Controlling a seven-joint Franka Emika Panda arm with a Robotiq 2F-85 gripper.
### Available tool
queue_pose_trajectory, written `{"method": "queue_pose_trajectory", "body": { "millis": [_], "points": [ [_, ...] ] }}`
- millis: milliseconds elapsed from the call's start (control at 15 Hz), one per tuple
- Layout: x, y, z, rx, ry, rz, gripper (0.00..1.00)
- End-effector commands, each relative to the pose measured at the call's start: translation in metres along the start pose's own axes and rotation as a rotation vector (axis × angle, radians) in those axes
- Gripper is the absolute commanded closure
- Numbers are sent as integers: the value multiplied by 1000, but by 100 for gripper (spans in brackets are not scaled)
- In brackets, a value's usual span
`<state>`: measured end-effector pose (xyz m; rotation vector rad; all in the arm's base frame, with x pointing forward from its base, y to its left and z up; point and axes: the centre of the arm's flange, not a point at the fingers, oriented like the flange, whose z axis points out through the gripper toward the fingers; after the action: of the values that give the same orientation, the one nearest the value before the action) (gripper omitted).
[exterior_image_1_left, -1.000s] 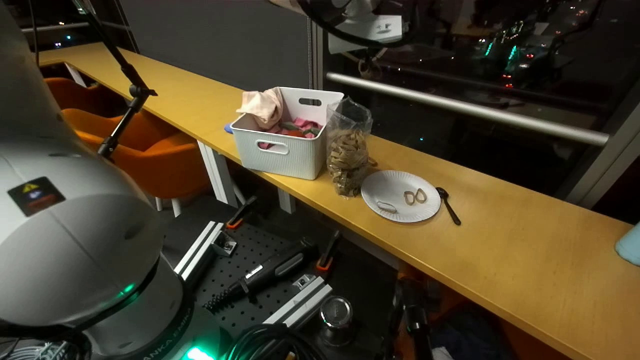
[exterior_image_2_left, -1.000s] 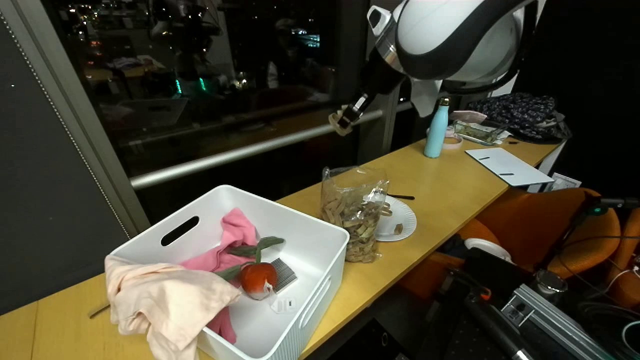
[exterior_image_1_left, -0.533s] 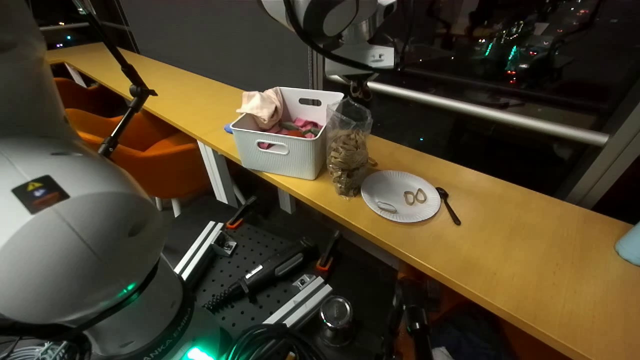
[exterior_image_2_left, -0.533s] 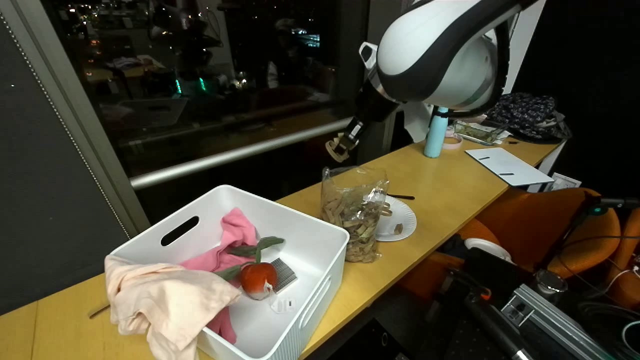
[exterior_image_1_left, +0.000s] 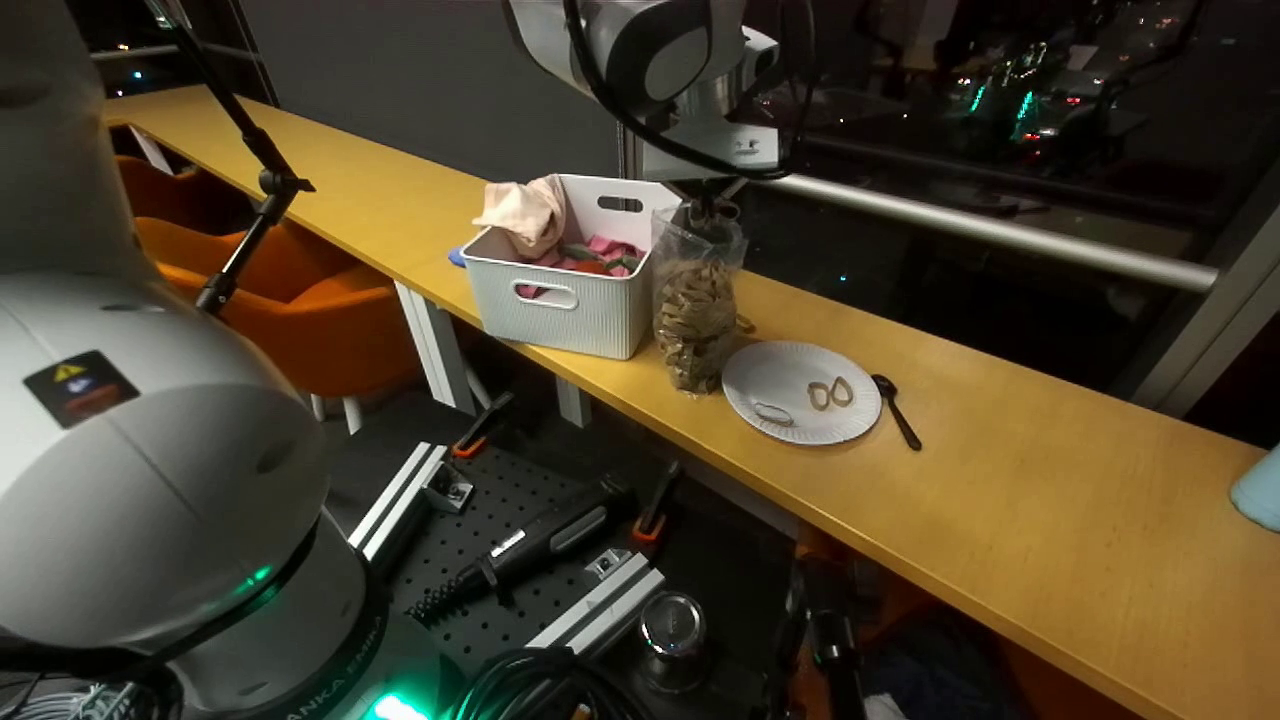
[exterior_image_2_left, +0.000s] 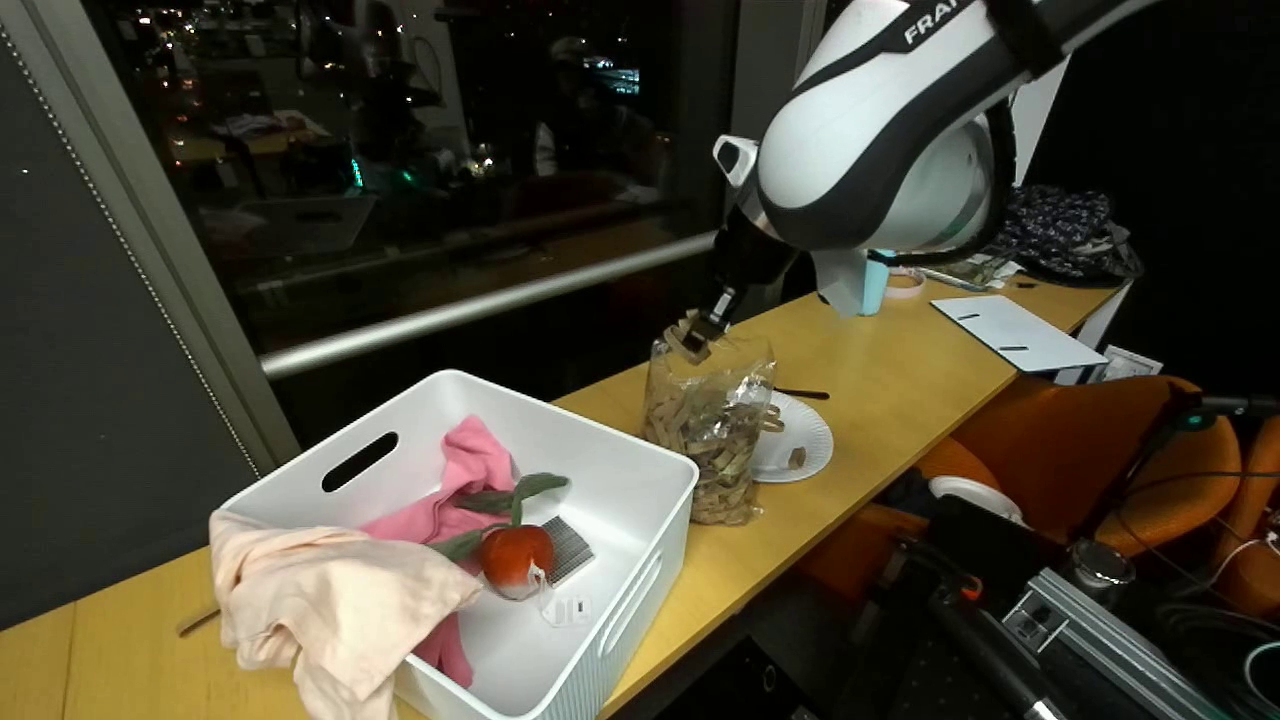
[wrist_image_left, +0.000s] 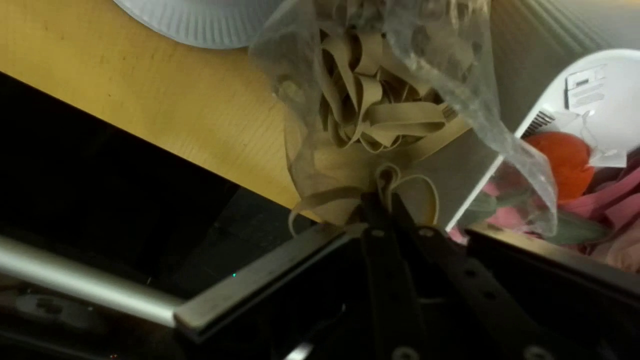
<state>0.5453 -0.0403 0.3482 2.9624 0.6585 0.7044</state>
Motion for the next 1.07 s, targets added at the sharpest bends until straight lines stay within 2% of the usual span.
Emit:
{"method": "queue_pose_trajectory", "body": {
  "millis": [0,333,400,533,800,1000],
  "points": [
    [-22,-6,-5,-46,-35,8,99],
    [-42,-9,-9,-70,-46,20,99],
    [-44,-9,-9,-74,-41,28,76],
    [-45,-7,-13,-81,-26,35,65],
    [-43,0,-20,-123,29,42,36],
    [-43,11,-32,-171,125,53,14]
  ]
}}
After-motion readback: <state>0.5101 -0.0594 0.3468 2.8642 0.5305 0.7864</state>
